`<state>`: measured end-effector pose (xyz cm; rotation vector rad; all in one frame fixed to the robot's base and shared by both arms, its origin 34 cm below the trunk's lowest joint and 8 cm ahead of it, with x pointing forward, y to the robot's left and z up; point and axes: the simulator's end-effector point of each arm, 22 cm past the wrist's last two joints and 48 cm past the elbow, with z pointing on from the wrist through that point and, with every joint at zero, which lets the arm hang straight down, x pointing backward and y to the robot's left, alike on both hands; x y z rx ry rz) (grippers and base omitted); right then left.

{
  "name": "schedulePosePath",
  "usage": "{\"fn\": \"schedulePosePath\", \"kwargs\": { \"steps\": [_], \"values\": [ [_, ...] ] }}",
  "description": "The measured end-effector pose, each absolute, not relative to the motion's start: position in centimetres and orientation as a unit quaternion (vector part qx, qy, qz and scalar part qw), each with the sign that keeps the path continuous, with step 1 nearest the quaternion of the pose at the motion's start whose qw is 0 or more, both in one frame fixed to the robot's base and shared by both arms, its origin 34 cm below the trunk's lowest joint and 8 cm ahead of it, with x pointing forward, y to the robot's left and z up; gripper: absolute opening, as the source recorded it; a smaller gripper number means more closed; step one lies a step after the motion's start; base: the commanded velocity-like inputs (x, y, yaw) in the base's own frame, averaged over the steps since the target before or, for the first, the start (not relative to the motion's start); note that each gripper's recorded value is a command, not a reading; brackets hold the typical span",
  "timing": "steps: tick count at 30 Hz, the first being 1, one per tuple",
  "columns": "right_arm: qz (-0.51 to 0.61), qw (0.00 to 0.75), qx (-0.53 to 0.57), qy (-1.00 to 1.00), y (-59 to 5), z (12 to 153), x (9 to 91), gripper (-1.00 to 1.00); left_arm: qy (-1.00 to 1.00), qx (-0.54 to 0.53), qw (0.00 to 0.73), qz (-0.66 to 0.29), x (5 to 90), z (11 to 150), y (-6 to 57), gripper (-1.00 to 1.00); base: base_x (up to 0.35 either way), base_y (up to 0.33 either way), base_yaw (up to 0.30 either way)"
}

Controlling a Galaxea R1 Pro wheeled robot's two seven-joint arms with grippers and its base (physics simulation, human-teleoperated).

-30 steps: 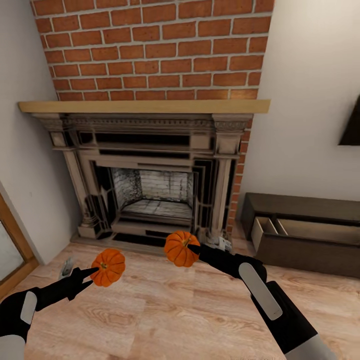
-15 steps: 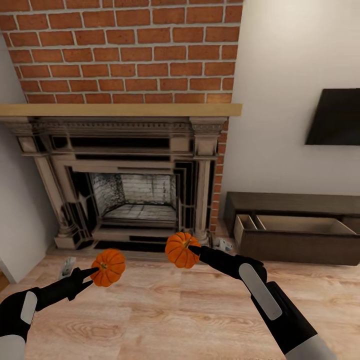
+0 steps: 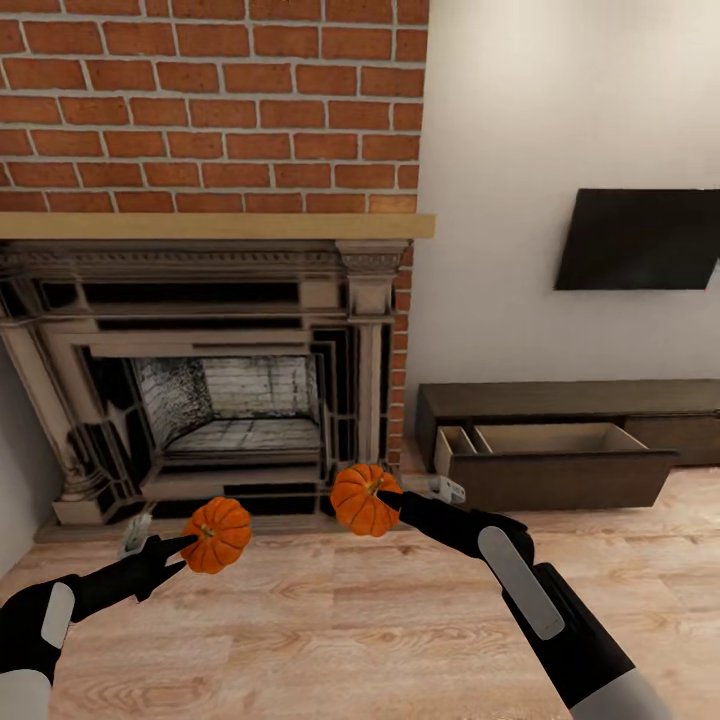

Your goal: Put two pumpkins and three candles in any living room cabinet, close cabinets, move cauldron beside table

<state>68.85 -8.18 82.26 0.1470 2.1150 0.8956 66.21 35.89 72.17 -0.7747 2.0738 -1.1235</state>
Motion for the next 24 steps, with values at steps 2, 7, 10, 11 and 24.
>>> {"fn": "schedulePosePath", "kwargs": {
  "steps": [2,7,10,11,24],
  "values": [
    [0.355,0.409,0.058,0.839,-8.2,82.4,68.8,-1.0,0.79,-0.295,0.324,-0.428,66.2,72.3,35.9,-1.0,0.0,0.0,-0.242],
    [0.356,0.427,0.067,0.829,-8.5,83.3,69.4,-1.0,0.789,-0.294,0.327,-0.429,66.2,72.6,36.0,-1.0,0.0,0.0,-0.243],
    [0.357,0.43,0.068,0.826,-8.6,83.6,69.4,-1.0,0.789,-0.293,0.328,-0.429,66.2,72.7,36.0,-1.0,0.0,0.0,-0.243],
    [0.357,0.431,0.068,0.826,-8.6,83.6,69.4,-1.0,0.788,-0.293,0.329,-0.429,66.2,72.8,36.0,-1.0,0.0,0.0,-0.243],
    [0.355,0.434,0.07,0.825,-8.8,83.9,69.4,-1.0,0.787,-0.29,0.333,-0.431,66.2,73.5,36.0,-1.0,0.0,0.0,-0.243]
  ]
}}
